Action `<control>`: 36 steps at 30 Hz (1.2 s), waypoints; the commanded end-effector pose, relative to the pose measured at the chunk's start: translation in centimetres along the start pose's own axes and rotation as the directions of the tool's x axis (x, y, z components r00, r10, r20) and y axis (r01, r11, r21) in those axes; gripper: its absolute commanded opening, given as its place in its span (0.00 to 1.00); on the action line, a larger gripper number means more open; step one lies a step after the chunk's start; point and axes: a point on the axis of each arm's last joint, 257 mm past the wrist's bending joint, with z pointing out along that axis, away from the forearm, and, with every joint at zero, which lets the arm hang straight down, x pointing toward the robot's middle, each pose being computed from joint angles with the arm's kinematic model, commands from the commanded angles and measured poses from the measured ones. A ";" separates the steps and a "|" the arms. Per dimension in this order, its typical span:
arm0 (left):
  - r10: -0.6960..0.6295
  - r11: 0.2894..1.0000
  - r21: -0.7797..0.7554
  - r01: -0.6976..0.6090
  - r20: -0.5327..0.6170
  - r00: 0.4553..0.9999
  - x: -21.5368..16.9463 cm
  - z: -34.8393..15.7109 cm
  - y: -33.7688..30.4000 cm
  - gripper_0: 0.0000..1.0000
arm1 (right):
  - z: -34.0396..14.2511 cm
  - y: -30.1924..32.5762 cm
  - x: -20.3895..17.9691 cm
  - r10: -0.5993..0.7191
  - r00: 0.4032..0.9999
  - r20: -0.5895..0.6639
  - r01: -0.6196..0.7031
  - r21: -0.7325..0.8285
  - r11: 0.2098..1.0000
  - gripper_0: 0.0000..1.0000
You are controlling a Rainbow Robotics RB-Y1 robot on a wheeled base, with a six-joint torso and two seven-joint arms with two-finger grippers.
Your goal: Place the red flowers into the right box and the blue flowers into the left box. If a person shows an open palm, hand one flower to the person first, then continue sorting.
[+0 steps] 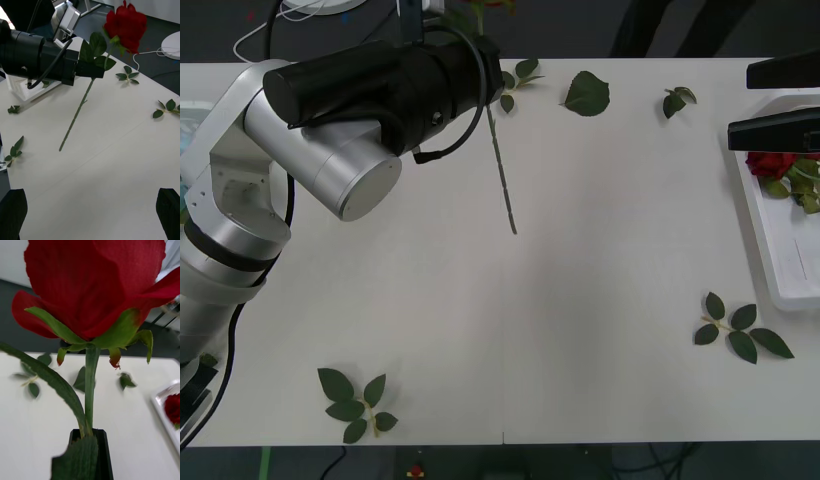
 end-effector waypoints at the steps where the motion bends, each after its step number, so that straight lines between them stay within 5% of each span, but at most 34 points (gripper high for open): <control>1: 0.072 0.979 0.176 -0.105 0.181 0.981 -4.9 1.1 -4.6 0.00 | -1.3 -0.7 -0.2 -0.034 0.999 -0.029 0.035 0.038 0.999 1.00; 5: 0.019 0.943 0.309 -0.121 0.316 0.949 -7.8 0.2 -8.2 0.00 | -1.3 -0.7 -0.2 -0.034 0.999 -0.029 0.035 0.038 0.999 1.00; 14: -0.150 0.859 0.510 -0.052 0.348 0.925 -11.9 -2.0 -15.7 0.00 | -1.3 -0.7 -0.2 -0.034 0.999 -0.029 0.035 0.038 0.999 1.00; 36: -0.170 0.788 0.616 0.003 0.212 0.963 -7.6 -2.2 -21.5 0.00 | -1.3 -0.7 -0.2 -0.034 0.999 -0.029 0.035 0.038 0.999 1.00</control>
